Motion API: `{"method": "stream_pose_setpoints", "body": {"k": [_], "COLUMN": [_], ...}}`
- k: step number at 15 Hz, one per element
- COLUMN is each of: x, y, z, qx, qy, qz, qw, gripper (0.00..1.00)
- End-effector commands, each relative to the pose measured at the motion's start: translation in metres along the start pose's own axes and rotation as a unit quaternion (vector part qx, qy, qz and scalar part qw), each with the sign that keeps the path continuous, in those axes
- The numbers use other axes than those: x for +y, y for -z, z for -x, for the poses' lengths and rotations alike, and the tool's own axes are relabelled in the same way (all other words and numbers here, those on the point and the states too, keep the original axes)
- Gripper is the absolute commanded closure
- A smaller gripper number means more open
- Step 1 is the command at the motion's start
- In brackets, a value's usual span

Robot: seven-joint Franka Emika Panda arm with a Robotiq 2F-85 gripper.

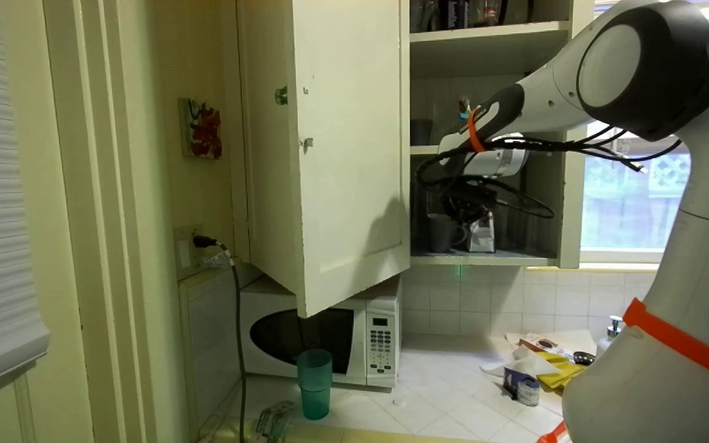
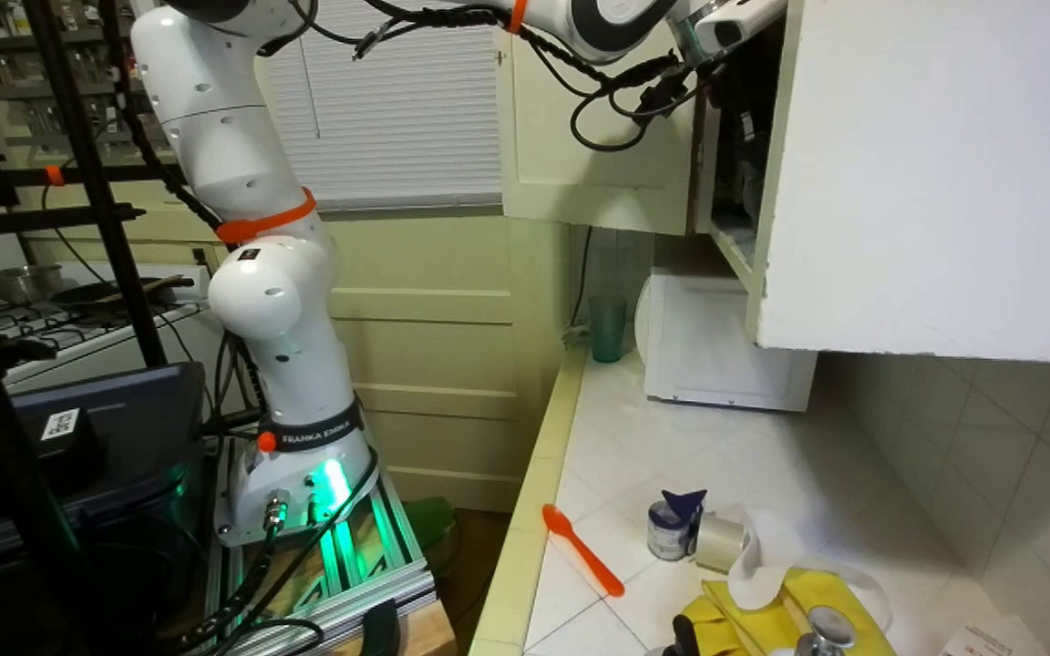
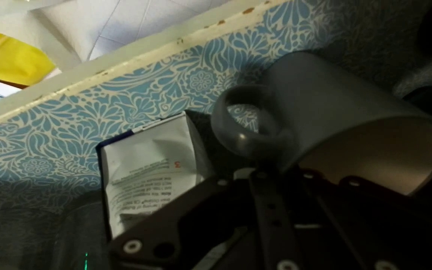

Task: Remove the mug from the bottom shelf and put it on the counter

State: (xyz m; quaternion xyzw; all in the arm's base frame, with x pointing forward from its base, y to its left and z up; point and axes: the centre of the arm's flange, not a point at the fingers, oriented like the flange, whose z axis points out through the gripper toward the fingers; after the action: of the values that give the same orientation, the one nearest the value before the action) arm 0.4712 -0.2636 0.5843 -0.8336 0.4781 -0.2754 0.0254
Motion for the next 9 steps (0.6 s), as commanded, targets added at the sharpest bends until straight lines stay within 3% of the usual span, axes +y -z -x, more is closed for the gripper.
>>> {"method": "stream_pose_setpoints", "body": {"k": [1,9], "x": [0.004,0.01], "y": [0.014,0.028], "z": [0.016,0.044], "qx": [-0.027,-0.022], "qy": [-0.003,0.007], "qz": [-0.009,-0.022], "qw": [0.9996,0.9995], "gripper": [0.98,0.98]}}
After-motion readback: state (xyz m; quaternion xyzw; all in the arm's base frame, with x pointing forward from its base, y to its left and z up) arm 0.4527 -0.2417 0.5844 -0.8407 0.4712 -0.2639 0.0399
